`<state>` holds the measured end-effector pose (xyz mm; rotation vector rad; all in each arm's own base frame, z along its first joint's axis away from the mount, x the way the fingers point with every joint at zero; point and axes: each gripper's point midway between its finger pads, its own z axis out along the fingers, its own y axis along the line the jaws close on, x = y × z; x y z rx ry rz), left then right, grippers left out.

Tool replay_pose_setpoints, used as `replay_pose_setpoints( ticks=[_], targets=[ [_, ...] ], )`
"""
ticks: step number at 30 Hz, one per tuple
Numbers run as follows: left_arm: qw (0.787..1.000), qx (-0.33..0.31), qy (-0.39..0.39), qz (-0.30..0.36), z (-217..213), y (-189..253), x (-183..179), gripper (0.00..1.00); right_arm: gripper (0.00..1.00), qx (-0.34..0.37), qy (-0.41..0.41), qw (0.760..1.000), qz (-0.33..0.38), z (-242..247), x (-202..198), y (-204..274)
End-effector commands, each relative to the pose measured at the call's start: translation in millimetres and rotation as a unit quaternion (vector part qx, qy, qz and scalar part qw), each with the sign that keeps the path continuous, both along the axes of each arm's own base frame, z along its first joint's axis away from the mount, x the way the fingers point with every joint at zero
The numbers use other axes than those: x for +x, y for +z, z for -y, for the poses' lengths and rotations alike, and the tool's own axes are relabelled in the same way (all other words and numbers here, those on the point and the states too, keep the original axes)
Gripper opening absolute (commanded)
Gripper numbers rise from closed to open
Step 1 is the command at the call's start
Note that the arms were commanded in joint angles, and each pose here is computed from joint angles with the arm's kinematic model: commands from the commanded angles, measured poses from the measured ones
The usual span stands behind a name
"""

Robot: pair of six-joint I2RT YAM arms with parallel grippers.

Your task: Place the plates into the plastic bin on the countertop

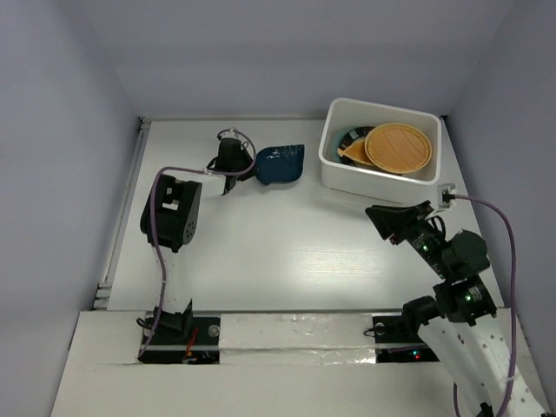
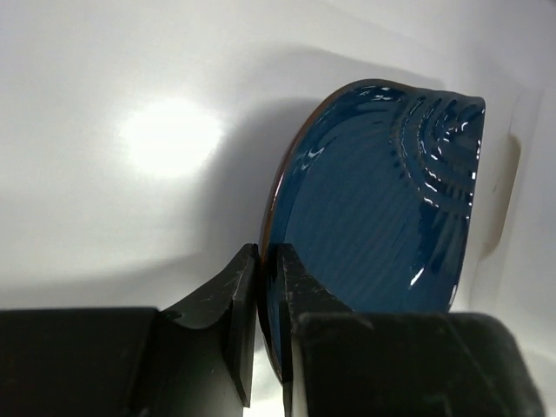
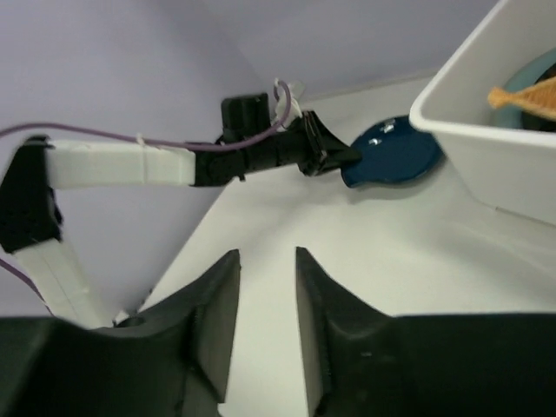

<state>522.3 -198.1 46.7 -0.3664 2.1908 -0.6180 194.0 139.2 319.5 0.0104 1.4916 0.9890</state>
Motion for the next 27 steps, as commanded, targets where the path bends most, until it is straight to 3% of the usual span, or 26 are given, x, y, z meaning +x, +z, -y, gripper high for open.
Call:
replay_pose_setpoints(
  ticks=[1, 5, 6, 10, 14, 27],
  targets=[
    [0.999, -0.003, 0.016, 0.028, -17.4, 43.5, -23.4, 0.0, 0.4, -0.018, 0.08, 0.997, 0.0, -26.3, -2.4, -5.2],
    [0.993, -0.05, 0.023, 0.102, -20.8, 114.5, -46.1, 0.0, 0.66, -0.035, 0.115, 0.993, -0.015, -40.5, 8.0, -14.5],
    [0.99, -0.061, 0.026, 0.122, -25.2, 135.2, -60.6, 0.0, 0.77, -0.034, 0.124, 0.992, -0.01, -44.4, 8.0, -12.8],
    [0.977, -0.102, 0.044, 0.18, -37.3, 183.9, -95.4, 0.0, 0.93, -0.029, 0.134, 0.99, -0.019, -55.2, 18.3, -16.4],
    [0.967, -0.135, 0.039, 0.214, -41.8, 214.4, -126.3, 0.0, 1.0, -0.023, 0.128, 0.991, -0.029, -66.0, 31.8, -14.9],
    [0.941, -0.227, -0.054, 0.245, -13.7, 258.9, -210.6, 0.0, 1.0, 0.027, 0.168, 0.984, -0.061, -131.5, 76.5, -20.7]
  ],
)
